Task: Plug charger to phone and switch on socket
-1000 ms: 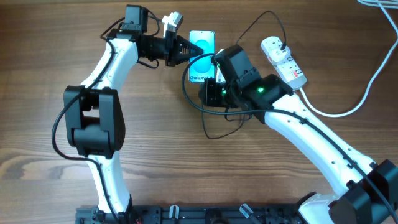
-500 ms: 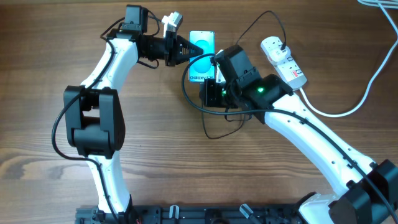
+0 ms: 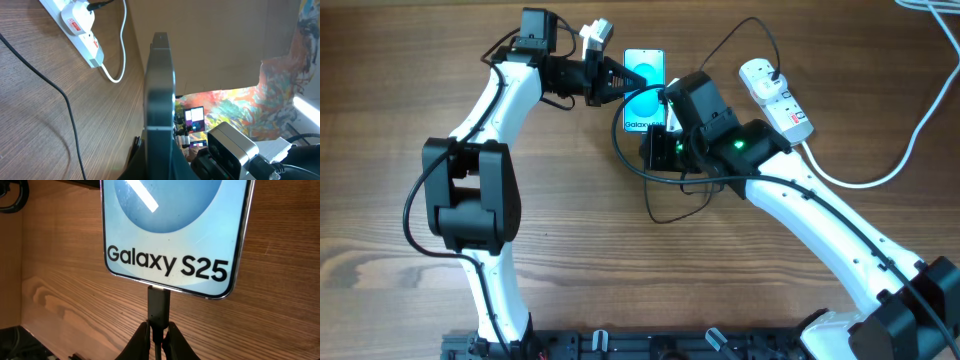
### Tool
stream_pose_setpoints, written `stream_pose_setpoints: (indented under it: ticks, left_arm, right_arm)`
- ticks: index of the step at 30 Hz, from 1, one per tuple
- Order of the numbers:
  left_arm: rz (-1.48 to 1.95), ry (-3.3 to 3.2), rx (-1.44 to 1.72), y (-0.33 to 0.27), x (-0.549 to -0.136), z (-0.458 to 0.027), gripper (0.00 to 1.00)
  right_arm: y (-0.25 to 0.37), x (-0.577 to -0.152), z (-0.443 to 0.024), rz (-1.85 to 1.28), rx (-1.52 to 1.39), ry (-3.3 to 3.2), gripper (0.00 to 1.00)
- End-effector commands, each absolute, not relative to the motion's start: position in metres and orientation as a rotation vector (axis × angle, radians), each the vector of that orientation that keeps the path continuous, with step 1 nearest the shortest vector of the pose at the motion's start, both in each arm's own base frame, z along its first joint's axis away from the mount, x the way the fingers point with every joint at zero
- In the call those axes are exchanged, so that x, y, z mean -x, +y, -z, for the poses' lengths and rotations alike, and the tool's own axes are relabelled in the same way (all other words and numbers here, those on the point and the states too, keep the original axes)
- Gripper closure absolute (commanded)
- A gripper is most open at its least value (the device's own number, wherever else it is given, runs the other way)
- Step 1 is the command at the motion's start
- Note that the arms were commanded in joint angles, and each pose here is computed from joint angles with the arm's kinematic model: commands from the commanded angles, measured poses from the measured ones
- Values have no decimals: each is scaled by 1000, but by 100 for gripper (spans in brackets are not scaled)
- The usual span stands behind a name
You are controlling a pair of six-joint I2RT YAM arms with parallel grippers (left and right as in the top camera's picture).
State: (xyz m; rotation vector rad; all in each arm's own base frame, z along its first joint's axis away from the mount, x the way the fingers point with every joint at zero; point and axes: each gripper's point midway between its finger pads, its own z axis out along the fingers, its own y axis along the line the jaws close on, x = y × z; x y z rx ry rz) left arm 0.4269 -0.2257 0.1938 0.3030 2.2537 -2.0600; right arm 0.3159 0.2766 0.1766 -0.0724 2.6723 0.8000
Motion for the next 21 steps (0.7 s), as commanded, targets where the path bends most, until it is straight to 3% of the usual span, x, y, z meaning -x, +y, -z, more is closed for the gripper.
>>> stream_pose_setpoints:
  ticks: [1, 8, 21]
  left_arm:
    - [2130, 2186, -341, -225, -419, -220, 96]
    - [2144, 2185, -336, -225, -417, -220, 96]
    - [2159, 2153, -365, -224, -415, -223, 96]
  right_arm:
    - [280, -320, -183, -818, 60, 2657, 88]
    - [281, -324, -186, -823, 59, 2636, 95]
    - [283, -330, -190, -830, 63, 2603, 95]
